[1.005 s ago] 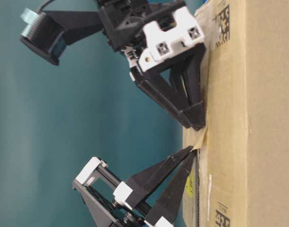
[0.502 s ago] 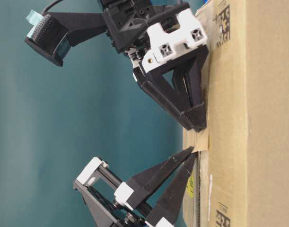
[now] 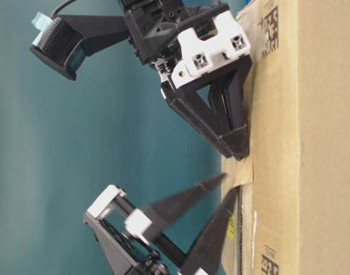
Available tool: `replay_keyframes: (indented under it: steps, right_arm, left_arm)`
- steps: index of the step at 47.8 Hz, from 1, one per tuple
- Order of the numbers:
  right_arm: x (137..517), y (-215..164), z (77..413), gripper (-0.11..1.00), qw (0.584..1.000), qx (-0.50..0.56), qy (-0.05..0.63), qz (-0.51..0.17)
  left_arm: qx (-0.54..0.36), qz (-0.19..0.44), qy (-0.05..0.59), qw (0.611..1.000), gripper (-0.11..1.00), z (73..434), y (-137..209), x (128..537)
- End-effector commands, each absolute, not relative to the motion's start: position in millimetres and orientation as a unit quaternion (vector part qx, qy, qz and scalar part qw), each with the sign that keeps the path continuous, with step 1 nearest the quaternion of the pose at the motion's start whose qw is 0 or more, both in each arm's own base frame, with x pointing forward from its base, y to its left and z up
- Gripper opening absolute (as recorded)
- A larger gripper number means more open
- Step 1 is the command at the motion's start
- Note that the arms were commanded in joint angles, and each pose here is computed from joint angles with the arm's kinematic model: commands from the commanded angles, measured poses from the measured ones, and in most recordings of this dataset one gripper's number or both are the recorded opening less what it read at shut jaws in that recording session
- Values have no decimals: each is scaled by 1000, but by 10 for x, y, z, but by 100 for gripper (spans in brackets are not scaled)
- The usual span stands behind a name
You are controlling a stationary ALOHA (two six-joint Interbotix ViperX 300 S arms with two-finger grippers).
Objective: Apply tape along the seams of the closed cardboard box to seal it securely.
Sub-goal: 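Bring the right gripper in and press the tape flat beside the left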
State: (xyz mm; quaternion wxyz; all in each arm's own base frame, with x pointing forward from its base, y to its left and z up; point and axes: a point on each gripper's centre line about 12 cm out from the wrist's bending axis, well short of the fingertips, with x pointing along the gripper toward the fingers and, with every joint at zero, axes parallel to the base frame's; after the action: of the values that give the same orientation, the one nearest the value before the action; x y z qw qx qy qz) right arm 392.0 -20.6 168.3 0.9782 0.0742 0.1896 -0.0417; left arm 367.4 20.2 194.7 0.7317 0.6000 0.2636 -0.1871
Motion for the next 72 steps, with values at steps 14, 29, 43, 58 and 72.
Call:
replay_keyframes:
  steps: [14,29,43,58,72]
  right_arm:
    - [3950,-221,1765,48,980,76,177,-43]
    - [3950,-221,1764,48,980,76,178,-43]
    - [3945,-221,1757,48,980,76,180,-43]
    - [3943,-221,1750,48,979,77,183,-44]
    - [3943,-221,1750,48,979,77,183,-44]
  left_arm:
    - [636,-183,244,708,64,2107,239,3732]
    - [629,-220,278,692,63,2041,235,3693]
    - [622,-237,296,685,63,2004,230,3636]
    - [619,-245,303,682,63,1989,229,3619]
    - [617,-250,308,680,63,1990,228,3595]
